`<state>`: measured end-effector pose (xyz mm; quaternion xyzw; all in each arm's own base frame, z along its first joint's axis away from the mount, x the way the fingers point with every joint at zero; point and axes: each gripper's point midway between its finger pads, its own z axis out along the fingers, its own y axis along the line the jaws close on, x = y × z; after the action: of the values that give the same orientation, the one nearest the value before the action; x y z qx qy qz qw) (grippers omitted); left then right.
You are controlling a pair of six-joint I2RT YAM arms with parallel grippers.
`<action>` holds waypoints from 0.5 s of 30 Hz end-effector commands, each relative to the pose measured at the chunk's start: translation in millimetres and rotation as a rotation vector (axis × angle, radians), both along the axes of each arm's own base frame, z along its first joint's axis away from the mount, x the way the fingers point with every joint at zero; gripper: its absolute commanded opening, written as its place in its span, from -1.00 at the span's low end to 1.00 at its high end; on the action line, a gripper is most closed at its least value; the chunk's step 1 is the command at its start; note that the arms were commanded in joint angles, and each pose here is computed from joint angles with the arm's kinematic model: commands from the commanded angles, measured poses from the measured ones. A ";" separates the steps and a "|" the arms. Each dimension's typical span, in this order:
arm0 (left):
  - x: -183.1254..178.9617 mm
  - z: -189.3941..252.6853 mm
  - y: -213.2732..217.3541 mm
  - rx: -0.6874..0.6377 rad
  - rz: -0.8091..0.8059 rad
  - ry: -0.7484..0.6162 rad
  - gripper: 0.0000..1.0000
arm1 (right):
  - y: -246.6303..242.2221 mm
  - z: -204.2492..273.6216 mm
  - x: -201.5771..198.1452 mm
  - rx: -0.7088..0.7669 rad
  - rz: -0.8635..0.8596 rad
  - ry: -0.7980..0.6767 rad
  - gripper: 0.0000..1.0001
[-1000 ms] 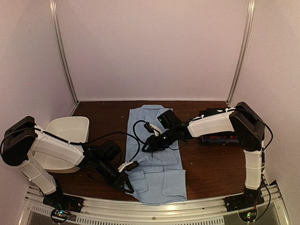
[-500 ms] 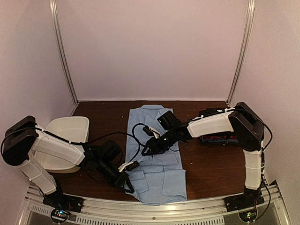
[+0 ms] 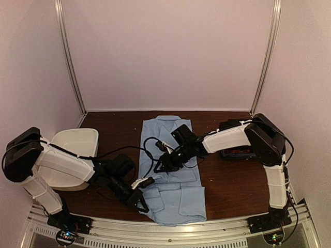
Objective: Fold and stack the long sleeve shirts
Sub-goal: Smooth out the rectangle-folded shirt at the center of the board.
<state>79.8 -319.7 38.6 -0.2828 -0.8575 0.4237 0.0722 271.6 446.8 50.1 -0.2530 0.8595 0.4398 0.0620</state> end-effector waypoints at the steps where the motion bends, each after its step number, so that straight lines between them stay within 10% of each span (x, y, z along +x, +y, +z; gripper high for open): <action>1: 7.1 6.9 -10.6 -0.041 -0.015 -0.037 -1.00 | 15.7 12.1 12.2 0.066 -0.017 -0.016 -0.19; 15: 7.2 6.5 -12.7 -0.044 -0.025 -0.034 -1.00 | 14.7 26.5 14.0 0.100 -0.025 -0.058 -0.75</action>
<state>81.8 -322.7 38.8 -0.2867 -0.8560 0.4244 0.0704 281.1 460.8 65.1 -0.2440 0.8444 0.4702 0.0801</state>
